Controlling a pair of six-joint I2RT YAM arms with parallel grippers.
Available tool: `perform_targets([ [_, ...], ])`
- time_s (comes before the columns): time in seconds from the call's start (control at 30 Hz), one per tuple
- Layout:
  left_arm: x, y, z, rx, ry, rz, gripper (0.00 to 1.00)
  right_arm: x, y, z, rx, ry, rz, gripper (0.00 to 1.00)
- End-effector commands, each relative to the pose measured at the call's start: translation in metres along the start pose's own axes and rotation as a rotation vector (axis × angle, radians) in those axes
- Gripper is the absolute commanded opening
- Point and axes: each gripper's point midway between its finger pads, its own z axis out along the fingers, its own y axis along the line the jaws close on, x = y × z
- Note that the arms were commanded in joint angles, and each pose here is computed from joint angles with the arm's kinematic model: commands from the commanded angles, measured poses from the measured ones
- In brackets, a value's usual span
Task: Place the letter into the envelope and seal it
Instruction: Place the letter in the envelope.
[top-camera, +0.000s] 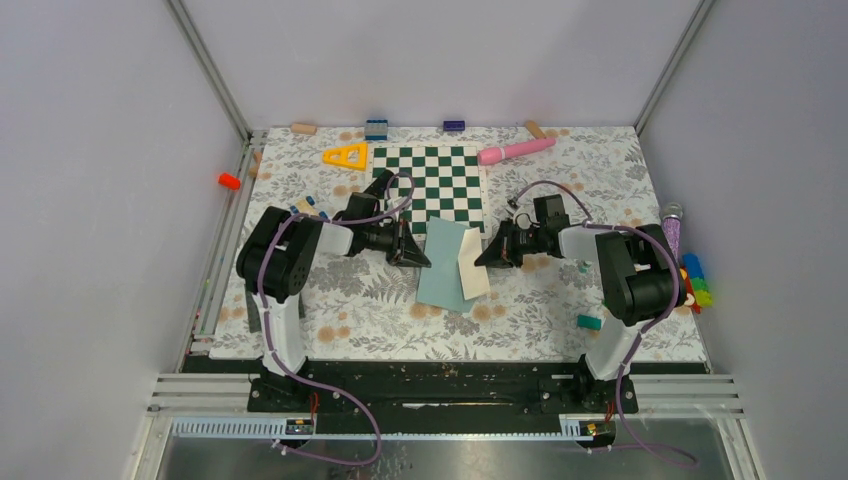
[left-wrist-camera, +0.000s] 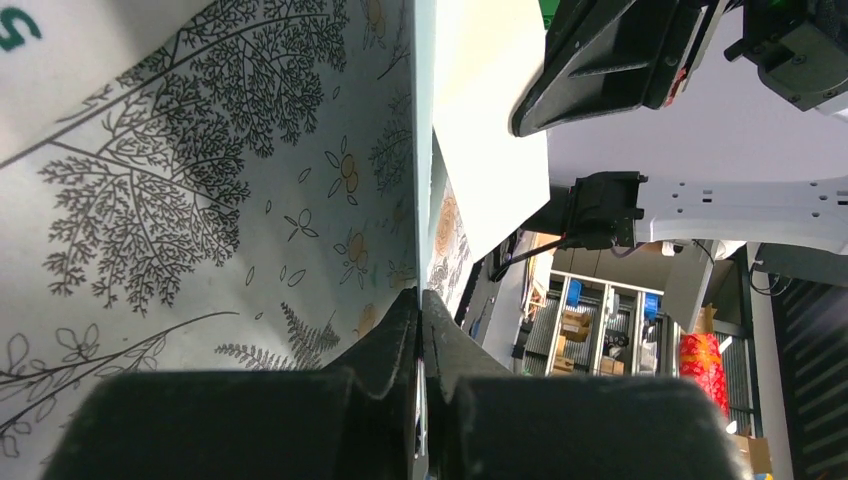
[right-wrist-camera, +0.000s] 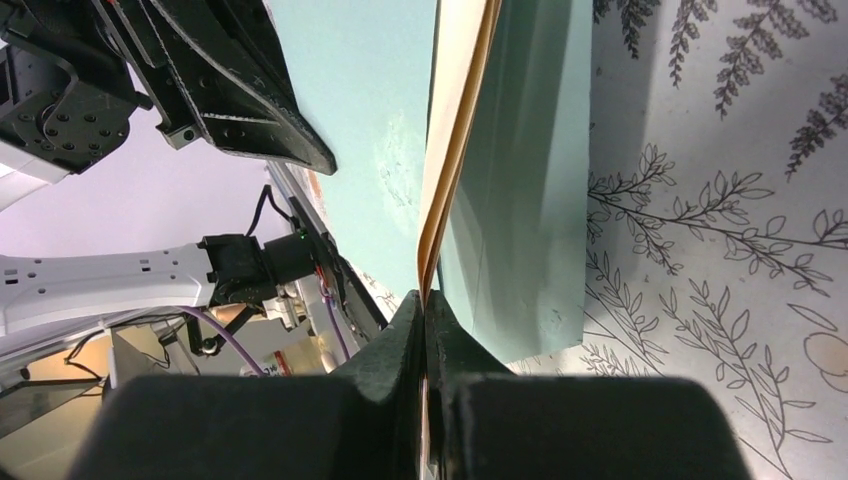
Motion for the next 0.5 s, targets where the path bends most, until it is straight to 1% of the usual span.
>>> perform_targets([
  [0.0,-0.023,-0.015,0.001,0.03,-0.034,0.081,0.0,-0.016,0.013,-0.005,-0.018,-0.03,-0.075,0.0],
  [0.2,-0.048,-0.038,0.001,0.067,-0.084,0.126,0.0,-0.034,0.026,-0.011,-0.012,-0.097,-0.202,0.0],
  [0.33,-0.06,-0.045,0.003,0.103,-0.13,0.104,0.0,-0.051,0.028,-0.011,0.008,-0.131,-0.273,0.0],
  [0.47,-0.057,-0.04,0.006,0.151,-0.145,0.046,0.0,-0.063,0.026,-0.006,0.004,-0.156,-0.284,0.0],
])
